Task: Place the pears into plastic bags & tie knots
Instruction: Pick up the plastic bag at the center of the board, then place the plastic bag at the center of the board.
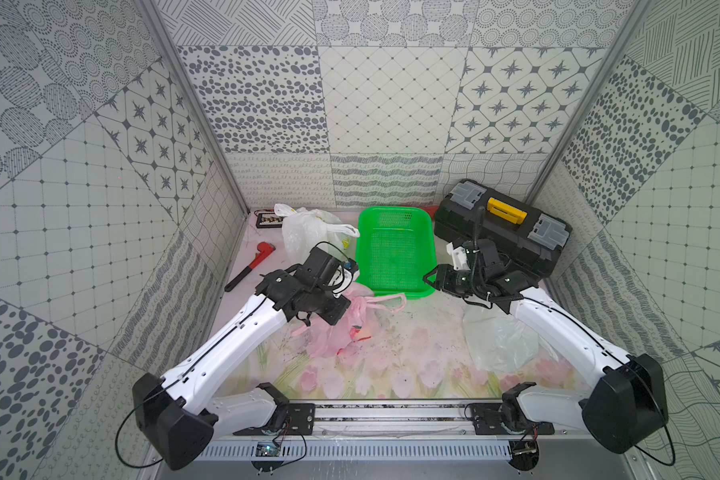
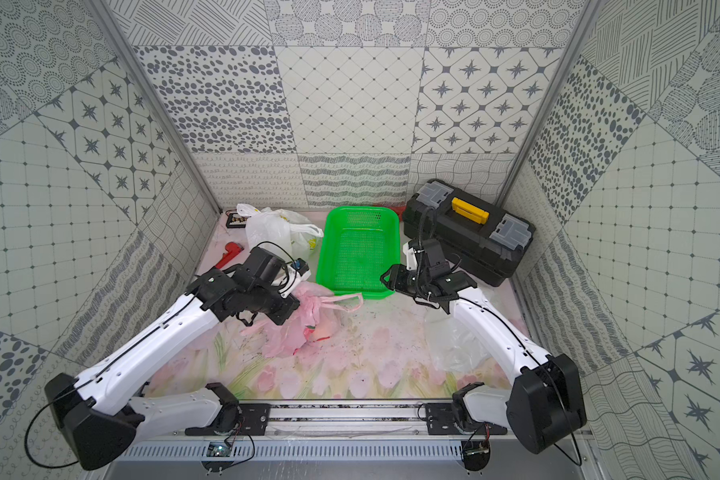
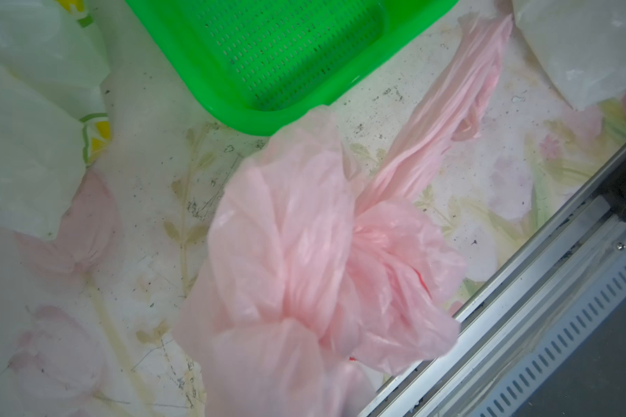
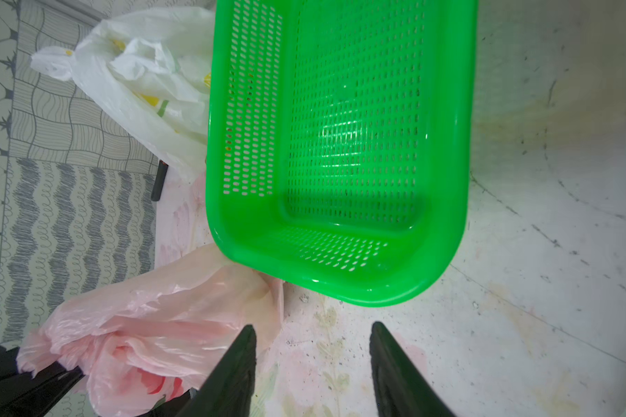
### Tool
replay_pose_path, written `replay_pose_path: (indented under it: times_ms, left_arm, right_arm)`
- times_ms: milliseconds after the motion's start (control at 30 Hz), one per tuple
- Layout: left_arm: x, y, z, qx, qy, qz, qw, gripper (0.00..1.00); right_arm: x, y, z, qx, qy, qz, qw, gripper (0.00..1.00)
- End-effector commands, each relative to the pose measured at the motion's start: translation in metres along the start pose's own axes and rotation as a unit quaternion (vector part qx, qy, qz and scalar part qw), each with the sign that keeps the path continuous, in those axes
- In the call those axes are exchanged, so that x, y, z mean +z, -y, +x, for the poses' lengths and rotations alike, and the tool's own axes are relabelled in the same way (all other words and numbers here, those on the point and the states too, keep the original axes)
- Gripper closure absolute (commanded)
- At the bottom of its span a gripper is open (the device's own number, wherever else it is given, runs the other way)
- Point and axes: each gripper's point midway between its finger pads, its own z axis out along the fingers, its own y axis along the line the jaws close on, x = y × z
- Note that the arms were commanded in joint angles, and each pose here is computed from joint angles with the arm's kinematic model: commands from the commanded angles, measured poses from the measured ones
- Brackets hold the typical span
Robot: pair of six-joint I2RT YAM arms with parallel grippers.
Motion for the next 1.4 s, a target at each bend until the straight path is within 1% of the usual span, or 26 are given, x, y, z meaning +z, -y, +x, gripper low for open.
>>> replay_pose_path:
  times_ms: [0, 133, 200, 300, 333, 367, 400, 433, 467, 500, 567, 600, 633, 700, 767, 800, 833, 867, 933, 967, 1000, 1033, 1167, 1233, 1300, 1367]
  left_arm:
    - [-0.034, -0.053, 0.025, -0.125, 0.01, -0.097, 0.987, 1.0]
    - [-0.045, -0.112, 0.042, -0.217, 0.004, -0.186, 0.958, 1.0]
    - [-0.042, -0.128, 0.044, -0.247, 0.011, -0.197, 0.949, 1.0]
    - [-0.03, -0.137, 0.045, -0.276, 0.013, -0.189, 0.942, 1.0]
    - [-0.026, -0.14, 0.048, -0.284, 0.007, -0.191, 0.94, 0.87]
    - [-0.024, -0.143, 0.05, -0.292, 0.003, -0.199, 0.936, 0.65]
    - [-0.026, -0.145, 0.05, -0.297, 0.006, -0.205, 0.933, 0.5]
    - [-0.03, -0.147, 0.046, -0.3, 0.02, -0.209, 0.93, 0.39]
    - [-0.039, -0.149, 0.041, -0.305, 0.041, -0.213, 0.927, 0.31]
    - [-0.047, -0.15, 0.034, -0.308, 0.064, -0.214, 0.925, 0.26]
    - [-0.07, -0.155, 0.019, -0.304, 0.122, -0.23, 0.916, 0.18]
    - [-0.082, -0.159, 0.012, -0.301, 0.148, -0.246, 0.909, 0.17]
    - [-0.094, -0.167, 0.006, -0.298, 0.179, -0.27, 0.898, 0.16]
    - [-0.114, -0.179, -0.008, -0.273, 0.247, -0.31, 0.877, 0.15]
    - [-0.109, -0.188, -0.021, -0.222, 0.305, -0.331, 0.865, 0.08]
    - [-0.101, -0.193, -0.022, -0.208, 0.311, -0.341, 0.862, 0.06]
    - [-0.092, -0.203, -0.015, -0.22, 0.307, -0.36, 0.853, 0.05]
    - [-0.086, -0.215, -0.002, -0.248, 0.294, -0.393, 0.835, 0.05]
    - [-0.076, -0.233, 0.025, -0.288, 0.276, -0.449, 0.799, 0.05]
    - [-0.072, -0.24, 0.038, -0.298, 0.274, -0.477, 0.78, 0.04]
    - [-0.067, -0.245, 0.047, -0.301, 0.272, -0.494, 0.769, 0.04]
    - [-0.059, -0.249, 0.055, -0.302, 0.267, -0.506, 0.763, 0.03]
    - [-0.029, -0.259, 0.066, -0.299, 0.256, -0.505, 0.768, 0.02]
    - [-0.02, -0.262, 0.061, -0.3, 0.28, -0.482, 0.774, 0.02]
    - [-0.009, -0.267, 0.06, -0.31, 0.304, -0.461, 0.774, 0.02]
    - [0.01, -0.273, 0.062, -0.319, 0.308, -0.441, 0.78, 0.02]
  right_arm:
    - [-0.005, -0.019, -0.037, -0.009, 0.049, -0.022, 0.999, 0.47]
    - [-0.007, -0.024, -0.048, -0.014, 0.06, -0.023, 0.998, 0.47]
    - [-0.007, -0.024, -0.049, -0.015, 0.061, -0.022, 0.998, 0.47]
    - [-0.007, -0.015, -0.046, -0.017, 0.061, -0.007, 0.998, 0.47]
    - [-0.007, -0.01, -0.045, -0.015, 0.061, 0.0, 0.998, 0.46]
    - [-0.008, -0.004, -0.045, -0.013, 0.063, 0.007, 0.998, 0.46]
    - [-0.009, 0.001, -0.045, -0.009, 0.064, 0.012, 0.998, 0.45]
    - [-0.012, 0.009, -0.046, -0.004, 0.068, 0.021, 0.997, 0.44]
    - [-0.015, 0.015, -0.047, -0.001, 0.071, 0.03, 0.997, 0.42]
    - [-0.018, 0.022, -0.049, 0.001, 0.075, 0.041, 0.996, 0.38]
    - [-0.032, 0.038, -0.058, 0.002, 0.099, 0.08, 0.992, 0.29]
    - [-0.04, 0.043, -0.065, 0.0, 0.117, 0.096, 0.988, 0.25]
    - [-0.051, 0.049, -0.073, -0.008, 0.147, 0.115, 0.982, 0.21]
    - [-0.073, 0.063, -0.089, -0.04, 0.216, 0.164, 0.962, 0.03]
    - [-0.091, 0.08, -0.101, -0.109, 0.297, 0.215, 0.924, 0.02]
    - [-0.097, 0.087, -0.103, -0.135, 0.326, 0.234, 0.906, 0.02]
    - [-0.103, 0.095, -0.103, -0.161, 0.352, 0.256, 0.886, 0.02]
    - [-0.107, 0.102, -0.102, -0.174, 0.37, 0.274, 0.871, 0.02]
    - [-0.108, 0.118, -0.1, -0.178, 0.38, 0.297, 0.858, 0.02]
    - [-0.102, 0.128, -0.097, -0.173, 0.376, 0.302, 0.859, 0.02]
    - [-0.096, 0.138, -0.093, -0.168, 0.37, 0.306, 0.861, 0.02]
    - [-0.092, 0.147, -0.093, -0.156, 0.373, 0.313, 0.859, 0.02]
    - [-0.065, 0.177, -0.085, -0.155, 0.372, 0.314, 0.86, 0.02]
    - [-0.051, 0.185, -0.084, -0.164, 0.366, 0.312, 0.861, 0.02]
    - [-0.04, 0.192, -0.083, -0.17, 0.362, 0.31, 0.863, 0.02]
    - [-0.035, 0.197, -0.087, -0.177, 0.367, 0.306, 0.861, 0.02]
